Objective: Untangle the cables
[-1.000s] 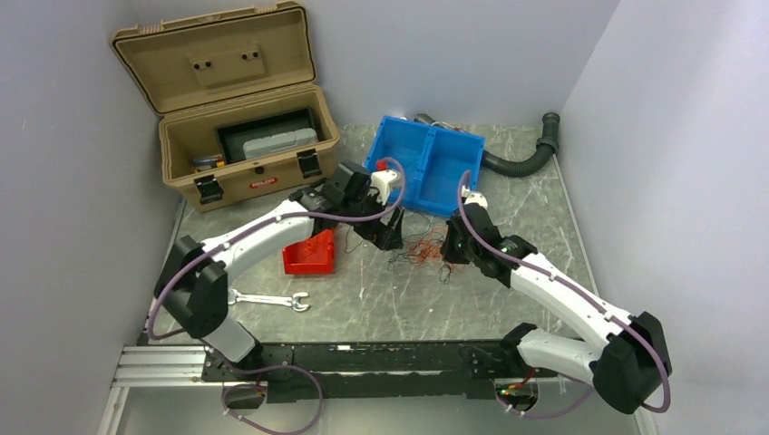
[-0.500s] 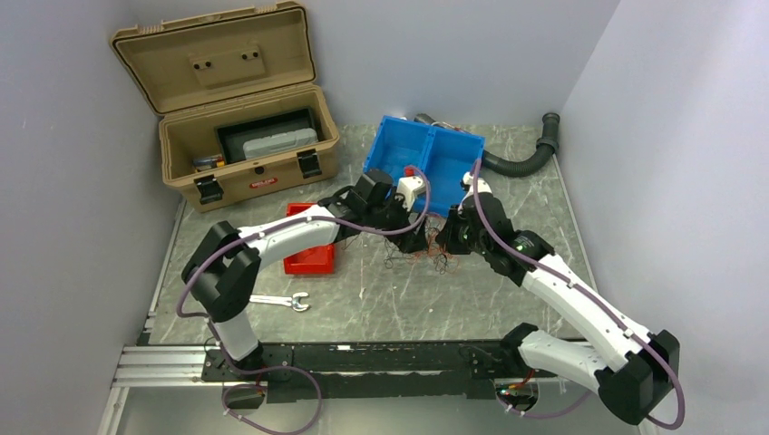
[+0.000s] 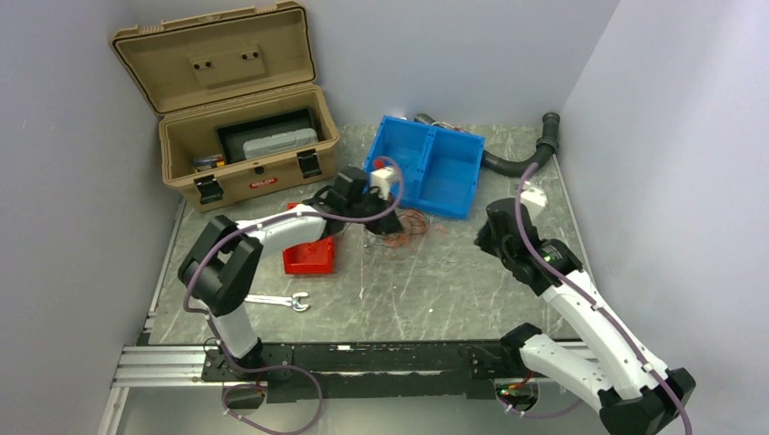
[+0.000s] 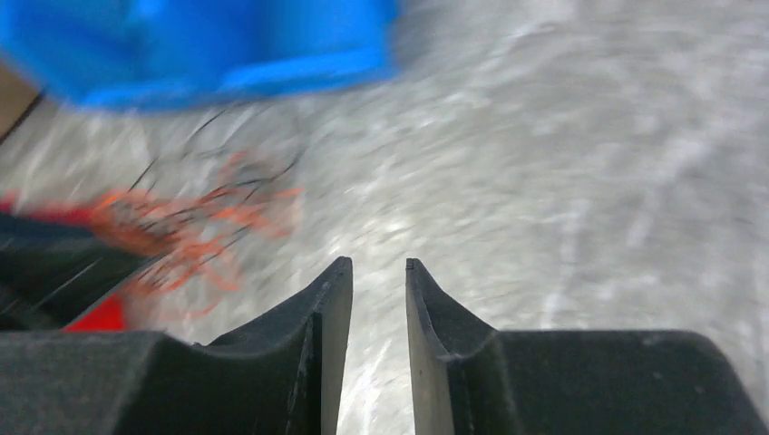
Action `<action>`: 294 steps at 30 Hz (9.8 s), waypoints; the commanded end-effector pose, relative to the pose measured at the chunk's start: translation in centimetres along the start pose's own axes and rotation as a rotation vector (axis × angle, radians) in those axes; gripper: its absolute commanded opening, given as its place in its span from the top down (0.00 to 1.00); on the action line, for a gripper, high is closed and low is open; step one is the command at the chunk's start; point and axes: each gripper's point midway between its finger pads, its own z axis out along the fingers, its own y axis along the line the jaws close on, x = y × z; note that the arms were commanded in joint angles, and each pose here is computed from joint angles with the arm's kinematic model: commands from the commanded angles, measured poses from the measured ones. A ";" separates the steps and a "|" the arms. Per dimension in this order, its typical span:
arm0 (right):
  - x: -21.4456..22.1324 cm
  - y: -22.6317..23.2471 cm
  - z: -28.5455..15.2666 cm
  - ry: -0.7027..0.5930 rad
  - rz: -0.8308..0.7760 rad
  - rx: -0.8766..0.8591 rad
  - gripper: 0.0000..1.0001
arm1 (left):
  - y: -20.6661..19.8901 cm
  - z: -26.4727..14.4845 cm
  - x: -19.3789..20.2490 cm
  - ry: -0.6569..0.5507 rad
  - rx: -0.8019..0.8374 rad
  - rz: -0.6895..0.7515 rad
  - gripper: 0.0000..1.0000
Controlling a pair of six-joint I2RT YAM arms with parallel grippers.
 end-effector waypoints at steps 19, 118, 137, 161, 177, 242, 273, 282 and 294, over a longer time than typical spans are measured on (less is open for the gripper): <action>3.6 6.7 0.4 -0.001 -0.213 -0.699 0.29 | -3.0 -8.2 -2.8 -0.070 0.148 -0.091 1.00; -1.4 -11.7 -1.3 -0.439 0.335 0.331 1.00 | 1.9 -14.4 -2.6 -0.084 -0.138 -0.296 1.00; -5.4 -9.9 -3.5 -0.496 0.201 0.282 1.00 | 4.2 -14.1 -0.7 -0.110 -0.114 -0.391 1.00; -12.9 2.4 -6.0 -0.414 -0.084 -0.129 1.00 | -0.4 -11.9 -1.6 -0.057 -0.086 -0.100 0.32; -22.3 17.3 -17.3 -0.462 -0.159 -0.740 1.00 | -8.0 -10.2 -14.4 -0.500 0.147 0.347 0.12; 4.8 20.1 -0.2 -0.288 -0.338 -1.126 0.41 | -13.2 -15.4 -16.9 -0.466 0.472 -0.143 1.00; 10.1 14.3 -1.3 -0.101 -0.265 -0.994 1.00 | -8.2 -18.3 -19.0 -0.510 0.377 -0.106 0.99; 12.1 11.3 -1.3 -0.036 -0.264 -0.928 1.00 | -6.4 -18.9 -19.9 -0.529 0.320 -0.094 0.63; 12.5 8.4 -1.7 -0.011 -0.242 -0.841 1.00 | -4.6 -19.7 -20.9 -0.561 0.286 -0.082 1.00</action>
